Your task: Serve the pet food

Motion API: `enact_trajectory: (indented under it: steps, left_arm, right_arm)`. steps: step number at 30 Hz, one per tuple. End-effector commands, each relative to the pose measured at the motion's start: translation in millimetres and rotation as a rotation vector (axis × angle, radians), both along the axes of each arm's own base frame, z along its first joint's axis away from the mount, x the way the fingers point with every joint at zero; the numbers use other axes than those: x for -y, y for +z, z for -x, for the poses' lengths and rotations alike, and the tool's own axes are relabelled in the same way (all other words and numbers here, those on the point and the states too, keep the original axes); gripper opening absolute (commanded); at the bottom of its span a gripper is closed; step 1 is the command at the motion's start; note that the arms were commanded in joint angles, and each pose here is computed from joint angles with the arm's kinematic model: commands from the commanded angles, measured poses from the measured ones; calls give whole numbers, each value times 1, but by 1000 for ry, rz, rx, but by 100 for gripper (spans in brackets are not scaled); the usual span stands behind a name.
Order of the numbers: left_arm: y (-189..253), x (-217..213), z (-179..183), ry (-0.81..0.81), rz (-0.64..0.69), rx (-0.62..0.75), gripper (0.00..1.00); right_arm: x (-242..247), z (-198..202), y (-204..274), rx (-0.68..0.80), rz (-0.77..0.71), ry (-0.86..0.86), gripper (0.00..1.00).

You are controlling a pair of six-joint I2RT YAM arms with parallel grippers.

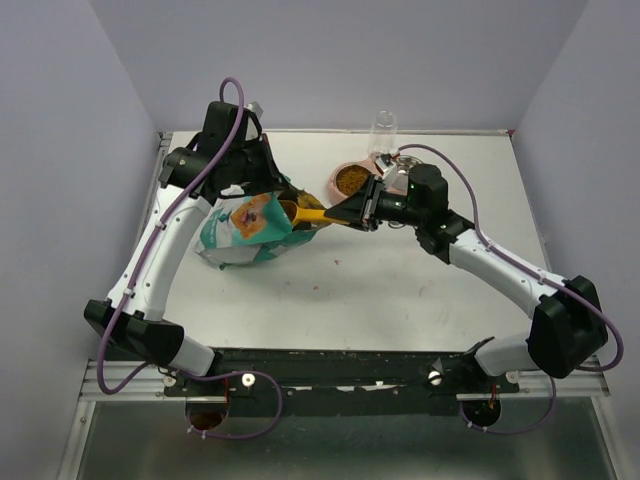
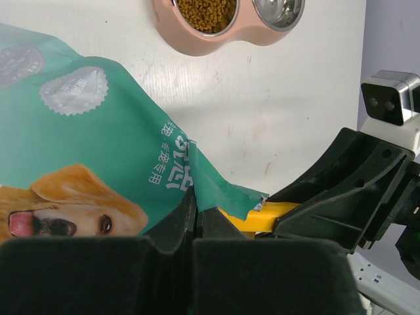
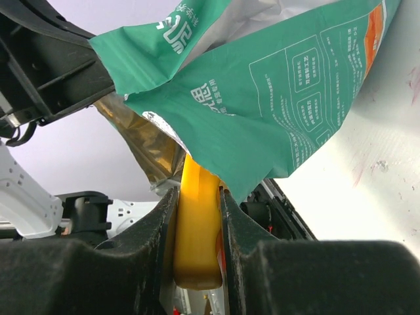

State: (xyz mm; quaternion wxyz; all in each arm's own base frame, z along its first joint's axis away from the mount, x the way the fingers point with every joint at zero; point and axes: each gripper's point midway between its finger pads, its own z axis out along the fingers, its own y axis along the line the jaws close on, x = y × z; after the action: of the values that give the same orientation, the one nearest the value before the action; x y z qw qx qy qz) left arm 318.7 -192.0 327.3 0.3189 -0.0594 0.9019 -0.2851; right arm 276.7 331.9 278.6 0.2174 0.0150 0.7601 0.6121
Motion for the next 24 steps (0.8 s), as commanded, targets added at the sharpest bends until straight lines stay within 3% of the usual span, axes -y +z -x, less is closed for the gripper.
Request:
enact_trajectory:
  steps: [1,11,15,24]
  left_arm:
    - [68,17,15,-77,154,187,0]
    - [66,17,15,-80,154,182,0]
    - [69,18,16,-91,157,196,0]
    - [66,21,20,-117,178,205,0]
  right_arm:
    - [13,2,16,30,-45,-12,1]
    - [22,2,15,20,-99,-6,1]
    - [25,-3,14,47,-19,-22,1]
    - [37,-3,38,76,-86,-50,1]
